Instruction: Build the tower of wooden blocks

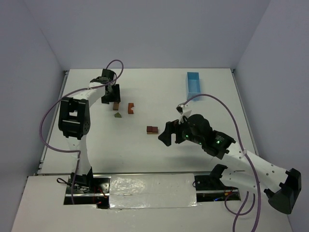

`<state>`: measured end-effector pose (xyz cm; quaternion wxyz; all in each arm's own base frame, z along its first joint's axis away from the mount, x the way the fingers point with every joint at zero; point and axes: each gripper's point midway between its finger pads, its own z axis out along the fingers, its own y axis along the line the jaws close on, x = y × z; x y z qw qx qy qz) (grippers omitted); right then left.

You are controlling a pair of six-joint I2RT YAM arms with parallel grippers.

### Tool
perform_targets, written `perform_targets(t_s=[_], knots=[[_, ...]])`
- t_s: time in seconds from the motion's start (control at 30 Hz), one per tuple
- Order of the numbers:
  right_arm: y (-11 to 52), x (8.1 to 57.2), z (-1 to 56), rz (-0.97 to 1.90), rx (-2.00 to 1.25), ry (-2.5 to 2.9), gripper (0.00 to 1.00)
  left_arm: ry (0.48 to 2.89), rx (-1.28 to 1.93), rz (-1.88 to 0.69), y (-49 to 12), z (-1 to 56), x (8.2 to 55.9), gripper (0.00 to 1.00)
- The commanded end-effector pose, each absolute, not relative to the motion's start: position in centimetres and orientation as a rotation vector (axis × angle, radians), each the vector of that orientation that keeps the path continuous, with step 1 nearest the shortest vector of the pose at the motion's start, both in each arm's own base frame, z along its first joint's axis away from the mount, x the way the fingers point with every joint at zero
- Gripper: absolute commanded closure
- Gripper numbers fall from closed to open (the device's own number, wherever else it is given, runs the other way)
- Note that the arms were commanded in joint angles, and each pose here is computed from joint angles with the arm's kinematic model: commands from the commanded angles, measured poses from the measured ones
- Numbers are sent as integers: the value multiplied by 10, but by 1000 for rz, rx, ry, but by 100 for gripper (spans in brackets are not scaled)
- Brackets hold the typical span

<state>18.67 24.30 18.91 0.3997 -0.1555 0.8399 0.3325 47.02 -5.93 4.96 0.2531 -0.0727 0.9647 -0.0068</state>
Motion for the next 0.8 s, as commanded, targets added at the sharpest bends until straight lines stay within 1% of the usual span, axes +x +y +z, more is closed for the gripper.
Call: perform_targets(t_s=[0.0,0.03,0.1,0.2,0.27,0.4,0.5,0.77], knots=[[245,179,209,897,-446,2037,1,2599,-111,-41,-64,55,482,34],[242,177,208,888,-454,2040,1,2613,-109,-29,-63,48,479,37],[238,176,212,880,-464,2022,1,2628,-101,-30,-63,38,477,37],[233,175,212,855,-480,2012,1,2639,-85,-23,-62,30,475,44],[232,174,211,854,-488,2011,1,2649,-75,-28,-64,25,475,45],[231,172,207,851,-494,2012,1,2648,-73,-47,-67,24,476,44],[231,173,202,845,-492,2023,1,2639,-68,-72,-72,27,476,37],[238,173,194,866,-501,2049,1,2579,-47,-94,-77,49,481,37]])
